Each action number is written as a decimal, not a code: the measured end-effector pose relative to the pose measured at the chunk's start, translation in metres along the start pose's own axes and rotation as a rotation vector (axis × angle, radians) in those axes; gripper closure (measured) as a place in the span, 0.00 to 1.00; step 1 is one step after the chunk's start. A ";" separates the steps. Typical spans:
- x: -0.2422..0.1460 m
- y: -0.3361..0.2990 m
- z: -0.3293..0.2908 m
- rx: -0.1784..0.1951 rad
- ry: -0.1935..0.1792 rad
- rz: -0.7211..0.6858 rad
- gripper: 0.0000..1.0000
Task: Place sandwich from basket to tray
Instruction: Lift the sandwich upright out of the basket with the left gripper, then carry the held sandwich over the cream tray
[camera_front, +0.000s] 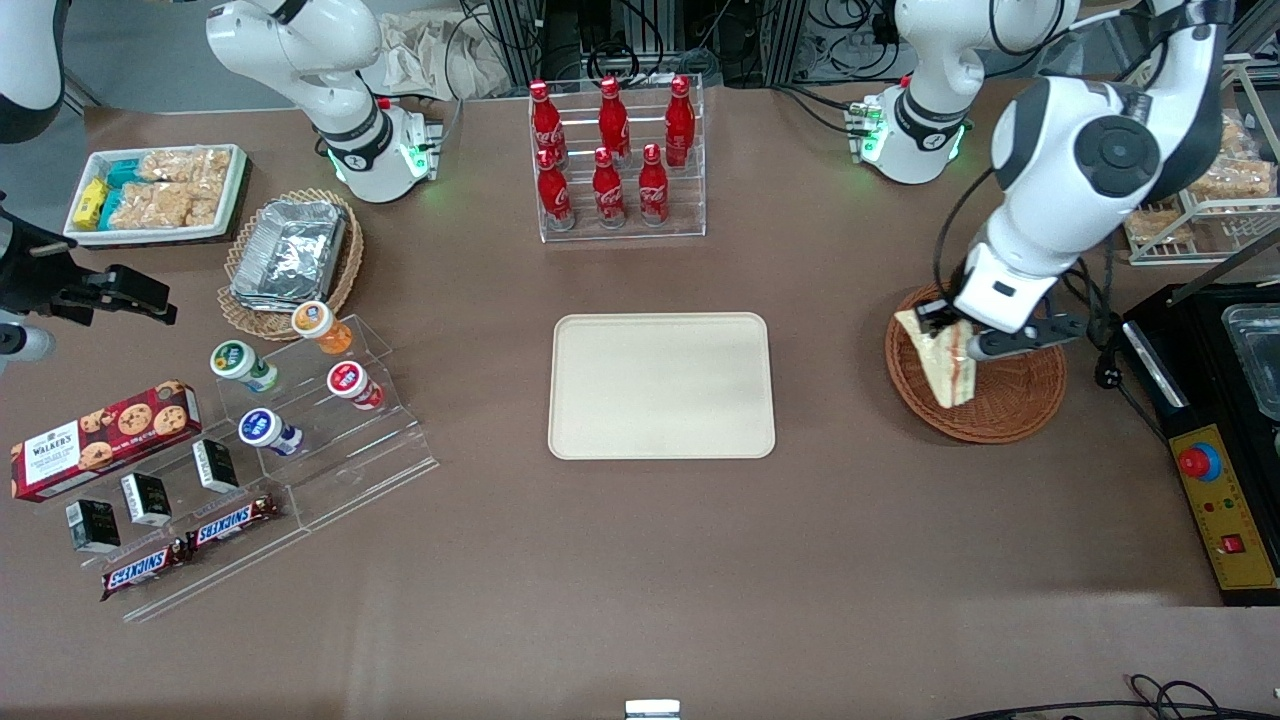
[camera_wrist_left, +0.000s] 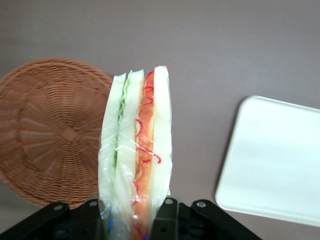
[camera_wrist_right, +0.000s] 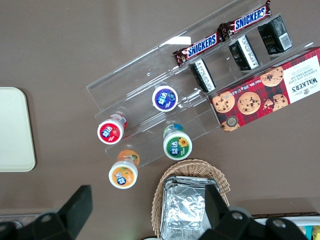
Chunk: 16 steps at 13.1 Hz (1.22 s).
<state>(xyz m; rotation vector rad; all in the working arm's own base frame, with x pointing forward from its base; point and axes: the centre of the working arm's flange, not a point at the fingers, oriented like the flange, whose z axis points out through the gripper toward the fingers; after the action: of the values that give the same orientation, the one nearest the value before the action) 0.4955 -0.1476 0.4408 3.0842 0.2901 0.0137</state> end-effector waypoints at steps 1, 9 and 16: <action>-0.006 0.016 -0.003 -0.012 0.001 0.013 0.74; -0.068 0.141 0.029 -0.043 -0.003 0.181 0.74; -0.065 0.193 0.115 -0.005 -0.074 0.218 0.74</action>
<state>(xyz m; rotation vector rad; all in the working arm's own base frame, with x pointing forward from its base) 0.4696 -0.3540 0.3339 3.0850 -0.0503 -0.0916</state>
